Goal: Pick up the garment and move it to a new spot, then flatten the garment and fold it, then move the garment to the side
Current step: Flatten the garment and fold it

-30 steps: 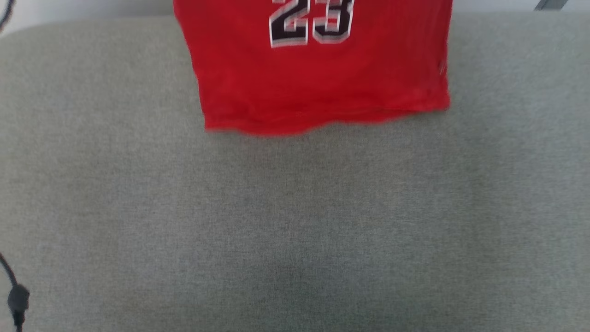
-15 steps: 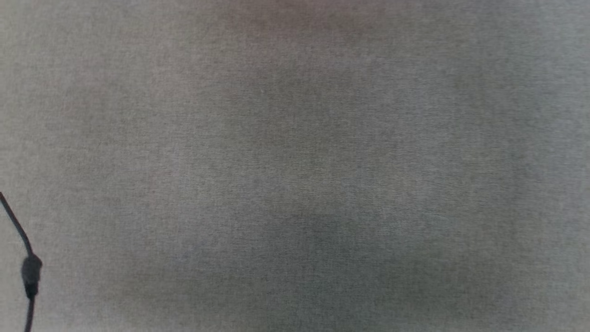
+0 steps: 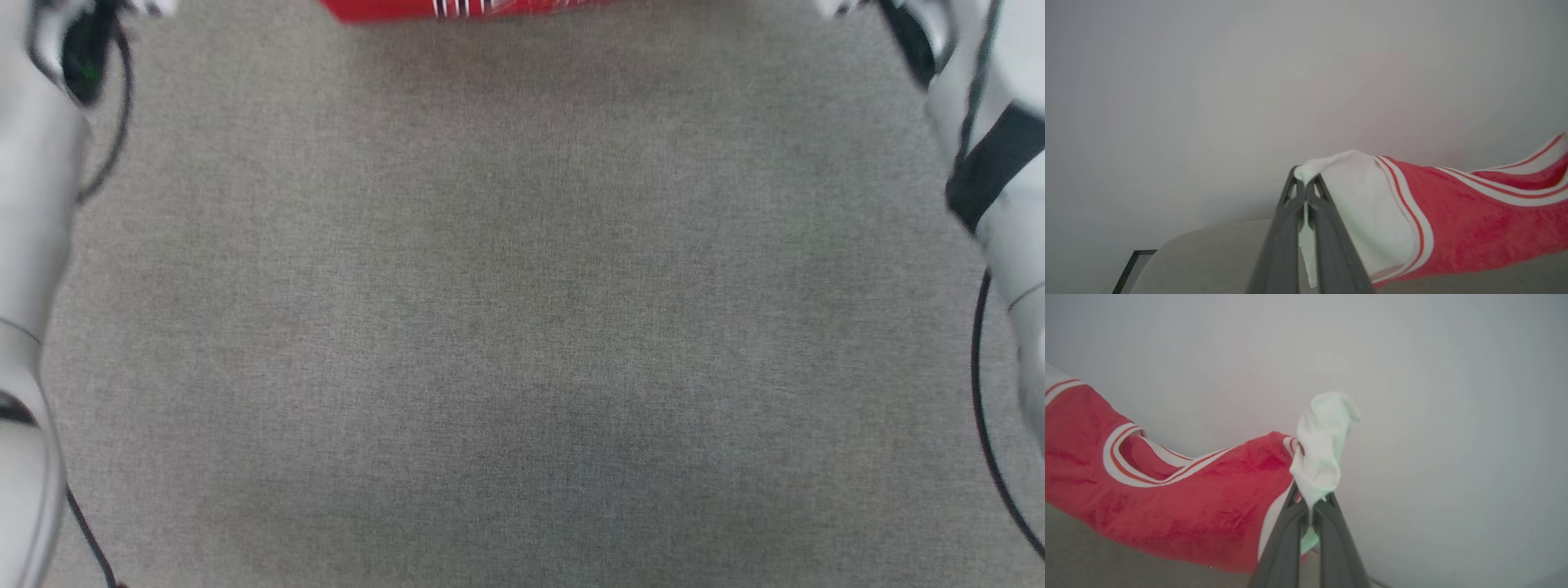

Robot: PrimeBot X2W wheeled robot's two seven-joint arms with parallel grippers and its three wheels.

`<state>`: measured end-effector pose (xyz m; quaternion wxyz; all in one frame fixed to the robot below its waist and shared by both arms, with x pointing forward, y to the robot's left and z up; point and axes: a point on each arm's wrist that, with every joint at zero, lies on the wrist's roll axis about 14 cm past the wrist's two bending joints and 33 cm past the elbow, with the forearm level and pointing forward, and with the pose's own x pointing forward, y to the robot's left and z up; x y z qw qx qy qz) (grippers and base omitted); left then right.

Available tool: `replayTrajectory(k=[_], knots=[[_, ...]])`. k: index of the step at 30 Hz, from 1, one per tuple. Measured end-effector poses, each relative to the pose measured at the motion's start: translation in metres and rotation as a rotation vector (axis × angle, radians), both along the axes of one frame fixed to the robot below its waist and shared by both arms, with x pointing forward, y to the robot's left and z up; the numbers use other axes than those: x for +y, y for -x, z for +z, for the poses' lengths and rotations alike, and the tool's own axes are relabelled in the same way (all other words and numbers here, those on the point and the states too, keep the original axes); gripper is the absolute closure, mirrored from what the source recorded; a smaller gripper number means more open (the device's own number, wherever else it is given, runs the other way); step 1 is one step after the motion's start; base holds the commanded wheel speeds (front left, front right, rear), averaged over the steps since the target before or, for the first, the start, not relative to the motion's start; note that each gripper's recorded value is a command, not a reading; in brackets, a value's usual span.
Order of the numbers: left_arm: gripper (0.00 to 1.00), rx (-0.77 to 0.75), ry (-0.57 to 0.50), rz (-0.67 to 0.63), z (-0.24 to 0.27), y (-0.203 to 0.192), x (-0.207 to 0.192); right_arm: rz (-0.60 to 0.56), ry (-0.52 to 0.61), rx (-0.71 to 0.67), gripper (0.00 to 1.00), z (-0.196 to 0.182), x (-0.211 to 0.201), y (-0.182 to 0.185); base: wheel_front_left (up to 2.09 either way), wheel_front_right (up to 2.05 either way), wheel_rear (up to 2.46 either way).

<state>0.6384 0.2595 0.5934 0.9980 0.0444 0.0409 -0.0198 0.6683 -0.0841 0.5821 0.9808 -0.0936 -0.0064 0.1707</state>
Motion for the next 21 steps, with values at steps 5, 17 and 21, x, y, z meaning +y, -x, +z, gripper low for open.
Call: replayTrajectory(k=[5,17,21], knots=[[1.00,0.155,0.039,-0.031,-0.036,0.026,-0.009,0.017,-0.002,0.142,1.00,-0.033,0.005,0.026,0.00,0.00,0.00],[1.00,0.501,0.114,-0.090,-0.110,0.123,-0.001,0.088,-0.025,0.384,1.00,-0.079,-0.028,0.113,0.00,0.00,0.00],[1.00,0.576,0.125,-0.104,-0.130,0.153,-0.003,0.111,-0.037,0.456,1.00,-0.090,-0.037,0.143,0.00,0.00,0.00]])
